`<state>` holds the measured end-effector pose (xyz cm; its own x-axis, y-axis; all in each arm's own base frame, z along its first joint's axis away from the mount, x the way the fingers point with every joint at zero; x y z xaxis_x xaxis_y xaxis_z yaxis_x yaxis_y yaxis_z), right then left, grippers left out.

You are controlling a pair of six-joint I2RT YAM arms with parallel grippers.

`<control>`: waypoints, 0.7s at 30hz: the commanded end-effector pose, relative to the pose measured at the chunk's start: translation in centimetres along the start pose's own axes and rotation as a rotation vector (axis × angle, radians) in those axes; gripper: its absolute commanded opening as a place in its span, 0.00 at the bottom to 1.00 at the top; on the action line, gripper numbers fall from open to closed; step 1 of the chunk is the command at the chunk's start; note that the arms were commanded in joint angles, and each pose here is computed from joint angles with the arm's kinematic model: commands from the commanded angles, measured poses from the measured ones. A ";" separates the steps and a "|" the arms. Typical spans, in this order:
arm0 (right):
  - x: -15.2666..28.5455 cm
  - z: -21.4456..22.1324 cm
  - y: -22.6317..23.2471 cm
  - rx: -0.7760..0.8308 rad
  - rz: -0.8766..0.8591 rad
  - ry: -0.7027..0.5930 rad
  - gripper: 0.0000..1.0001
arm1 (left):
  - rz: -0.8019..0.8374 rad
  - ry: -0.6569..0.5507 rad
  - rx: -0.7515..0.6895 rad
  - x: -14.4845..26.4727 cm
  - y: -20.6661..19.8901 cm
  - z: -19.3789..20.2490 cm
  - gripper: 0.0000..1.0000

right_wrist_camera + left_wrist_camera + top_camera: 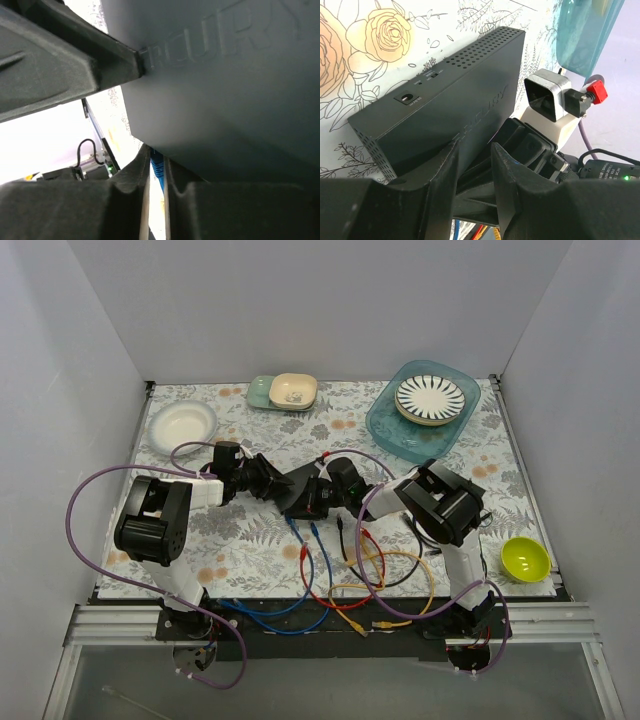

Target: Pull the plug from the switch port

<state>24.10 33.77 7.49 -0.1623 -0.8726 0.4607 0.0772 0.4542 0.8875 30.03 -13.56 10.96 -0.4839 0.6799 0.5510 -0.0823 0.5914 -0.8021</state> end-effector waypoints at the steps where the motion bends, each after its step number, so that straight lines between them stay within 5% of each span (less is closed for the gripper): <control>1: -0.3 0.9 -2.3 -0.045 0.059 0.029 0.05 | -0.040 0.017 0.003 0.4 0.8 0.9 0.32; 21: 3.2 5.6 -9.3 -0.003 0.170 0.179 0.01 | -0.024 0.030 0.052 -0.2 1.7 1.4 0.32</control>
<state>21.94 31.79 5.86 -0.1160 -0.9146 0.3874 -0.0279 0.3929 0.9192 29.01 -13.62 10.57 -0.4667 0.7158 0.5194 -0.0896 0.5459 -0.8330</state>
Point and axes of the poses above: each gripper's point midway between its finger pads, its own x axis back along the fingers, its own y axis along the line the jaws close on, z = x × y, the point moved 10 cm from there along x, back along the fingers, and after that the axes turned 9 degrees about -x, right-handed, at the moved point
